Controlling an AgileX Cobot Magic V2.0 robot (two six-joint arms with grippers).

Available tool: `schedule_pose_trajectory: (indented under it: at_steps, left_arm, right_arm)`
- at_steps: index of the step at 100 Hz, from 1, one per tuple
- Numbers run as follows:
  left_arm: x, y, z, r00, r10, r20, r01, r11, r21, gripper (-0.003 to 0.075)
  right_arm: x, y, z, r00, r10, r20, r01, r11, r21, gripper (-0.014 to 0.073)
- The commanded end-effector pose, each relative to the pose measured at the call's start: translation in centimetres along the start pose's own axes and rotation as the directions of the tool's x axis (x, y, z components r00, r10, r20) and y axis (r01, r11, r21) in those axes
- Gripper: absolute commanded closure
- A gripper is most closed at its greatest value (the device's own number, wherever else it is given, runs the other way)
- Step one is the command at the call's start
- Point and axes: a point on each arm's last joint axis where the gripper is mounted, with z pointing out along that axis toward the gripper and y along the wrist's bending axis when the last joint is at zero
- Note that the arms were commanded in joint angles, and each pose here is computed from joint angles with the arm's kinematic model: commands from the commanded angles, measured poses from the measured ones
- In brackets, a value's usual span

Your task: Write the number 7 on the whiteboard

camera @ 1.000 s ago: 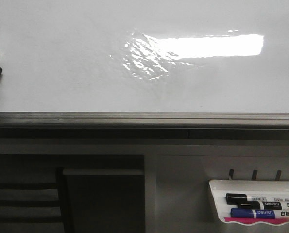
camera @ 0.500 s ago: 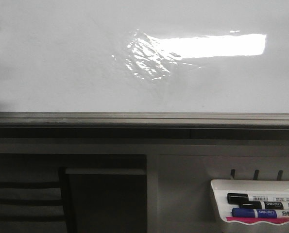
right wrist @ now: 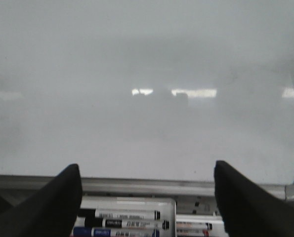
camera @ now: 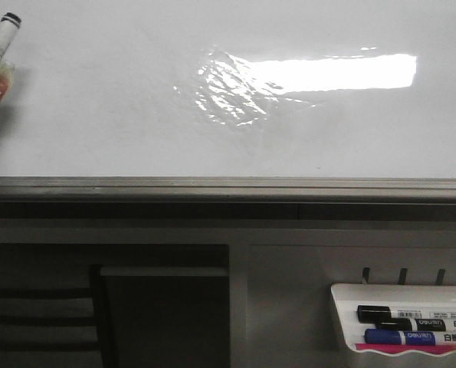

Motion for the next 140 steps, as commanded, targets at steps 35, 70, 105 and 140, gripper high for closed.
schedule_pose_trajectory:
  at_steps: [35,70,105,140]
  left_arm:
    - [-4.9,-7.3,-5.1,0.851,0.525,-0.004,-0.484,0.788,0.381,0.0741]
    - [-5.3,-13.9,-4.5,0.651,0.741,0.167,-0.708,0.512,0.486,0.0741]
    - [-5.5,-16.0,-5.0,0.619,0.745,0.249,-0.75,0.467,0.469,0.0741]
    - [-5.5,-16.0,-5.0,0.62,0.744,0.249,-0.749,0.467,0.47,0.0741]
  right_arm:
    - [-5.8,4.1,2.0,0.953,-0.258,-0.157,0.163,0.877,-0.452,0.0197]
    - [-6.5,10.7,5.3,0.787,-0.605,0.119,0.469,0.46,-0.754,0.0198]
    - [-5.6,15.5,6.7,0.729,-0.609,0.314,0.552,0.25,-0.796,0.0199]
    - [-5.0,16.9,8.2,0.752,-0.582,0.308,0.511,0.222,-0.83,0.023]
